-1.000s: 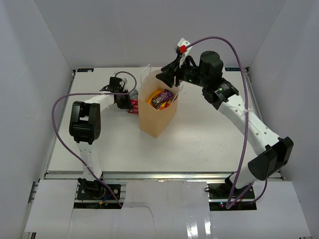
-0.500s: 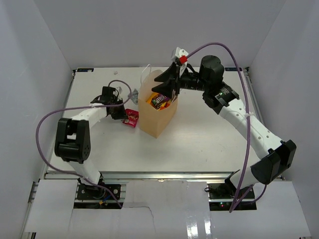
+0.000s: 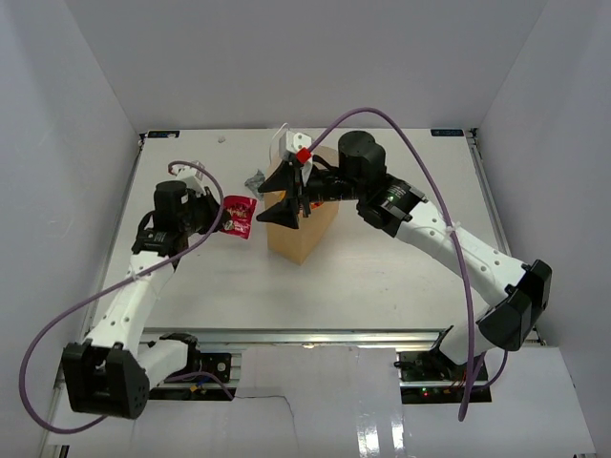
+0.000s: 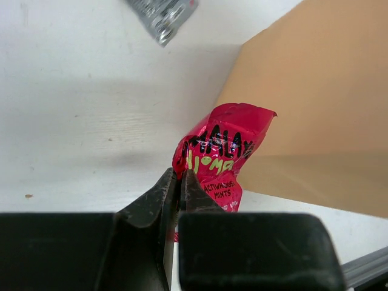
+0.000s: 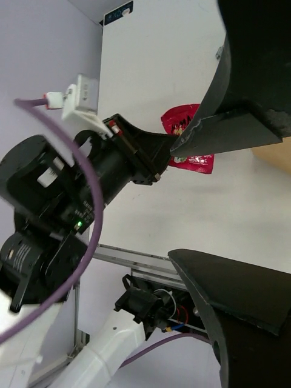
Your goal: Place the snacks into the paper bag
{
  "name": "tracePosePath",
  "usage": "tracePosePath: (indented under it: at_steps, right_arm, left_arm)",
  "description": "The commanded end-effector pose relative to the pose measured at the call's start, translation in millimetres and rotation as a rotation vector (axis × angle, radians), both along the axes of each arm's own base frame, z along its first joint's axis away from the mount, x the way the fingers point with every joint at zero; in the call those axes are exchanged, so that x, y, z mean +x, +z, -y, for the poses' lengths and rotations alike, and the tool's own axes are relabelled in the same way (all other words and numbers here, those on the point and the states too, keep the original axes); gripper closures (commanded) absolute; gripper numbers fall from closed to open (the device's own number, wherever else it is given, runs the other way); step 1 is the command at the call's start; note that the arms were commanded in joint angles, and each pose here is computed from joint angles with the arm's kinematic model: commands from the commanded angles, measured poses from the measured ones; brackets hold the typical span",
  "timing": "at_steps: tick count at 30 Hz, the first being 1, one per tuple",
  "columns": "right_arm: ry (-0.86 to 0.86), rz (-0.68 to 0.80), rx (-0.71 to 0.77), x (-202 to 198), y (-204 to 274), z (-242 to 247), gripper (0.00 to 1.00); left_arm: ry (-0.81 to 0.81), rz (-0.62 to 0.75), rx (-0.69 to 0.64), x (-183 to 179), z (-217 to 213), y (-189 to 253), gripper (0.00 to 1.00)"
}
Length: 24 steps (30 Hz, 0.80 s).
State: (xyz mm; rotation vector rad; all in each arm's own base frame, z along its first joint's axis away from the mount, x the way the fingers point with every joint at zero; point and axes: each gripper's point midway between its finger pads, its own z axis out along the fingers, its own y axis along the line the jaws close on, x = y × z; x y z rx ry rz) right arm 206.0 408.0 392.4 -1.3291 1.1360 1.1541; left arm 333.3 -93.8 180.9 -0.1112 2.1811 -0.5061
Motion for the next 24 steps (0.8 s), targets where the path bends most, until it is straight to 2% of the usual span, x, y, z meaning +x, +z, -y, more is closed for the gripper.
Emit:
tracePosePath:
  at_steps: [1,3,8,10,13,17,20,23,24]
  right_arm:
    - [-0.079,-0.013,0.022,6.7,5.7,-10.6,0.32]
    - [-0.110,-0.058,0.035,8.9,6.9,-14.3,0.29]
    - [-0.314,-0.160,0.045,37.1,-2.2,-23.2,0.19]
    - [-0.329,-0.179,0.053,39.0,-2.2,-25.8,0.12]
    - [-0.337,-0.217,0.058,40.0,-4.6,-31.7,0.09]
    - [-0.344,-0.231,0.052,40.7,-8.6,-37.8,0.09]
    - [-0.343,-0.241,0.040,40.6,-14.1,-39.8,0.13]
    - [-0.311,-0.259,0.030,34.2,-18.4,-40.9,0.20]
    - [-0.284,-0.268,0.026,28.7,-19.0,-41.3,0.28]
  left_arm:
    - [-0.040,0.148,-0.067,-19.3,7.3,47.1,1.00]
    - [-0.053,0.188,-0.100,-29.7,10.9,61.1,1.00]
    - [-0.124,0.293,-0.194,-61.1,24.1,98.5,1.00]
    - [-0.170,0.316,-0.231,-70.9,31.7,108.1,1.00]
    - [-0.217,0.323,-0.287,-78.9,41.2,116.0,1.00]
    - [-0.260,0.357,-0.330,-88.2,48.1,131.8,1.00]
    - [-0.271,0.385,-0.347,-91.1,49.5,144.8,1.00]
    - [-0.281,0.397,-0.353,-92.3,51.0,151.6,1.00]
    - [-0.282,0.396,-0.355,-91.6,51.1,152.3,1.00]
